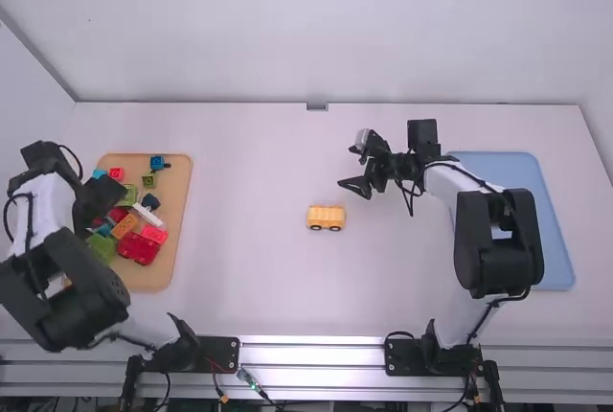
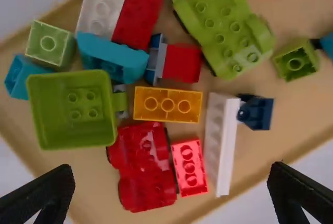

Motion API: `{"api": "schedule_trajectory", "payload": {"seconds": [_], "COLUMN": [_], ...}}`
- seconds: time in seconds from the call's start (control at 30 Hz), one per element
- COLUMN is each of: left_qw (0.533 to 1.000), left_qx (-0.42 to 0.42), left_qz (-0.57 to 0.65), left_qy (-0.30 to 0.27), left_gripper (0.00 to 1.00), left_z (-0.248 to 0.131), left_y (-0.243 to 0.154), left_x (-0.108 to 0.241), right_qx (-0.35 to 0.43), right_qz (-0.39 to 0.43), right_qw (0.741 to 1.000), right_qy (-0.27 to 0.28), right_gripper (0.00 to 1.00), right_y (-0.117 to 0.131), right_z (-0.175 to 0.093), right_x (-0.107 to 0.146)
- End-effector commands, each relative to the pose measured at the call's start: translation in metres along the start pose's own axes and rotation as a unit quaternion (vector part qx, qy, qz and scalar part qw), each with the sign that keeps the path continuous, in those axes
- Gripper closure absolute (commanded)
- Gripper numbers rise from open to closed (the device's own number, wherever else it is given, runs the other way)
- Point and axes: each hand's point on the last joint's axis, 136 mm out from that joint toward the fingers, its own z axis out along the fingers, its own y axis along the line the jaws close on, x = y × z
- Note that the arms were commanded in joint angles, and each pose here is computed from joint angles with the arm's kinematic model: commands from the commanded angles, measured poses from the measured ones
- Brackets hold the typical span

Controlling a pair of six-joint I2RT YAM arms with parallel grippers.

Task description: Assemble lego blocks to make yellow taxi

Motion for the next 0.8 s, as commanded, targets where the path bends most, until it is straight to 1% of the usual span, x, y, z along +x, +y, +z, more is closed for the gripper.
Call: {"api": "schedule_trajectory", "payload": {"seconds": [0.0, 0.07, 0.1, 0.13, 0.17, 0.27, 0.3, 0.33, 0.4, 0.43, 0.47, 0.5, 0.53, 0.57, 0.6, 0.67, 0.7, 0.73, 0.77], "left_qw": [0.996, 0.99, 0.99, 0.986, 0.984, 0.974, 0.97, 0.962, 0.951, 0.939, 0.92, 0.912, 0.901, 0.899, 0.892, 0.874, 0.871, 0.861, 0.854], "left_qx": [0.003, -0.001, -0.001, -0.007, -0.016, -0.072, -0.075, -0.066, -0.047, -0.026, 0.0, 0.009, 0.016, 0.016, 0.016, 0.021, 0.022, 0.025, 0.027], "left_qz": [0.083, 0.122, 0.122, 0.142, 0.153, 0.195, 0.209, 0.251, 0.295, 0.334, 0.383, 0.402, 0.425, 0.427, 0.442, 0.475, 0.48, 0.496, 0.508], "left_qy": [0.041, 0.068, 0.068, 0.085, 0.089, 0.093, 0.093, 0.088, 0.082, 0.08, 0.08, 0.084, 0.092, 0.092, 0.095, 0.102, 0.103, 0.107, 0.11], "left_gripper": [0.01, 0.01, 0.01, 0.01, 0.01, 0.01, 0.01, 0.01, 0.03, 0.07, 0.19, 0.23, 0.3, 0.31, 0.38, 0.39, 0.41, 0.46, 0.47], "left_z": [0.019, 0.029, 0.029, 0.035, 0.038, 0.044, 0.045, 0.046, 0.048, 0.05, 0.051, 0.052, 0.053, 0.053, 0.055, 0.058, 0.058, 0.06, 0.061], "left_y": [-0.009, -0.009, -0.009, -0.007, -0.004, 0.018, 0.02, 0.016, 0.01, 0.004, -0.003, -0.004, -0.003, -0.003, -0.002, 0.0, 0.0, 0.002, 0.003], "left_x": [-0.004, -0.004, -0.004, -0.001, -0.001, -0.007, -0.007, -0.011, -0.013, -0.012, -0.009, -0.006, -0.001, 0.0, 0.002, 0.008, 0.009, 0.012, 0.014], "right_qx": [0.0, 0.0, 0.0, 0.0, 0.001, 0.002, 0.002, 0.002, 0.003, 0.003, 0.003, 0.003, 0.003, 0.003, 0.003, 0.003, 0.003, 0.003, 0.003], "right_qz": [0.003, 0.003, 0.003, 0.003, 0.003, 0.001, 0.0, -0.001, -0.002, -0.003, -0.003, -0.003, -0.003, -0.003, -0.003, -0.002, -0.002, -0.002, -0.002], "right_qw": [1.0, 1.0, 1.0, 1.0, 1.0, 1.0, 1.0, 1.0, 1.0, 1.0, 1.0, 1.0, 1.0, 1.0, 1.0, 1.0, 1.0, 1.0, 1.0], "right_qy": [-0.002, -0.003, -0.003, -0.002, -0.002, -0.003, -0.003, -0.004, -0.004, -0.004, -0.005, -0.005, -0.005, -0.005, -0.005, -0.005, -0.005, -0.005, -0.005], "right_gripper": [0.01, 0.01, 0.01, 0.01, 0.01, 0.01, 0.01, 0.01, 0.01, 0.01, 0.01, 0.01, 0.01, 0.01, 0.01, 0.01, 0.01, 0.01, 0.01], "right_y": [-0.001, 0.0, 0.0, -0.001, -0.001, -0.001, -0.001, -0.002, -0.002, -0.002, -0.002, -0.002, -0.002, -0.002, -0.002, -0.002, -0.002, -0.002, -0.002], "right_z": [-0.002, -0.002, -0.002, -0.002, -0.002, -0.002, -0.002, -0.002, -0.002, -0.002, -0.002, -0.002, -0.002, -0.002, -0.002, -0.002, -0.002, -0.002, -0.002], "right_x": [-0.001, -0.001, -0.001, -0.001, -0.001, -0.001, -0.002, -0.002, -0.002, -0.002, -0.002, -0.002, -0.002, -0.002, -0.002, -0.002, -0.002, -0.002, -0.002]}}
